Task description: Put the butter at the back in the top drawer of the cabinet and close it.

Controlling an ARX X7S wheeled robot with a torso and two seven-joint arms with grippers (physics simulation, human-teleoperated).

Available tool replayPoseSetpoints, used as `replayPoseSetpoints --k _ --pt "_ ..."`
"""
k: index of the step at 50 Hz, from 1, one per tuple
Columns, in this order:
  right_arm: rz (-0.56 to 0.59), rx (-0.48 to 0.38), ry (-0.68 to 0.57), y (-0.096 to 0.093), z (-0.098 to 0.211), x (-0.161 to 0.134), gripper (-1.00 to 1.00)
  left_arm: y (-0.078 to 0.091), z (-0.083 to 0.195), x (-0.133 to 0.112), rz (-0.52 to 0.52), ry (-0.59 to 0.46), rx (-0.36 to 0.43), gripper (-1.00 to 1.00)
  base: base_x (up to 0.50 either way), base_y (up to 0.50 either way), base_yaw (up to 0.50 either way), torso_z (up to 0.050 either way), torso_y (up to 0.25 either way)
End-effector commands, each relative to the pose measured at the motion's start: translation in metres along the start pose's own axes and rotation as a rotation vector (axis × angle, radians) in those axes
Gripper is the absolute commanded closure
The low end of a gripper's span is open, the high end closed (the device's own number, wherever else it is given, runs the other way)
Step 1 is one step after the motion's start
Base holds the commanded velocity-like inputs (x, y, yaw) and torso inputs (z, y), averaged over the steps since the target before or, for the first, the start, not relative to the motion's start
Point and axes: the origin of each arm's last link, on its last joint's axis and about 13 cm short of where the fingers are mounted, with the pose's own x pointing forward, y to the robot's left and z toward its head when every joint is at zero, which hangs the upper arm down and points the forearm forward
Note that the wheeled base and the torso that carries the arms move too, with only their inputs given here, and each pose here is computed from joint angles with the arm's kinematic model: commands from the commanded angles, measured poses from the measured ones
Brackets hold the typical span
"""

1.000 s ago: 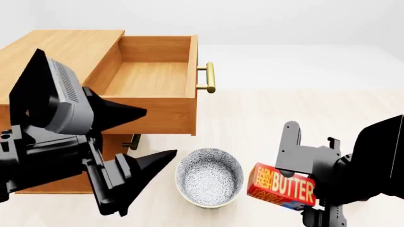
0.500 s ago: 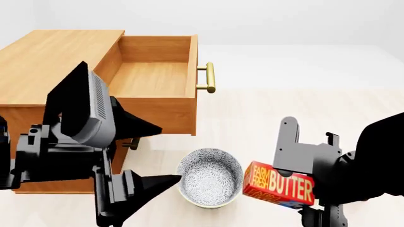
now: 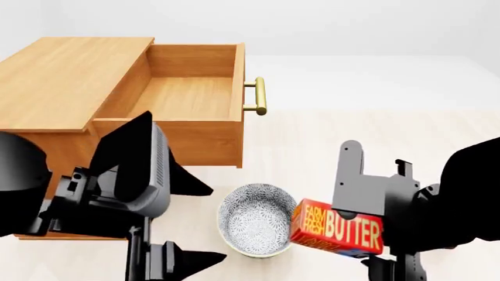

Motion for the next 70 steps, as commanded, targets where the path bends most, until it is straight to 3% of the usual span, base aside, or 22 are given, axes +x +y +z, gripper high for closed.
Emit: replayPoseSetpoints --k 1,70 --pt "-0.024 -0.037 -0.055 0.0 0.006 -0.011 1.0 0.005 0.0 0.005 -0.021 0.026 0.01 -1.0 0.0 0.0 0.0 0.0 0.0" --pt "0.022 -0.166 -0.118 0.008 0.036 -0.003 1.0 -0.003 0.012 0.04 -0.134 0.026 0.099 -1.0 0.0 0.0 0.0 0.0 0.001"
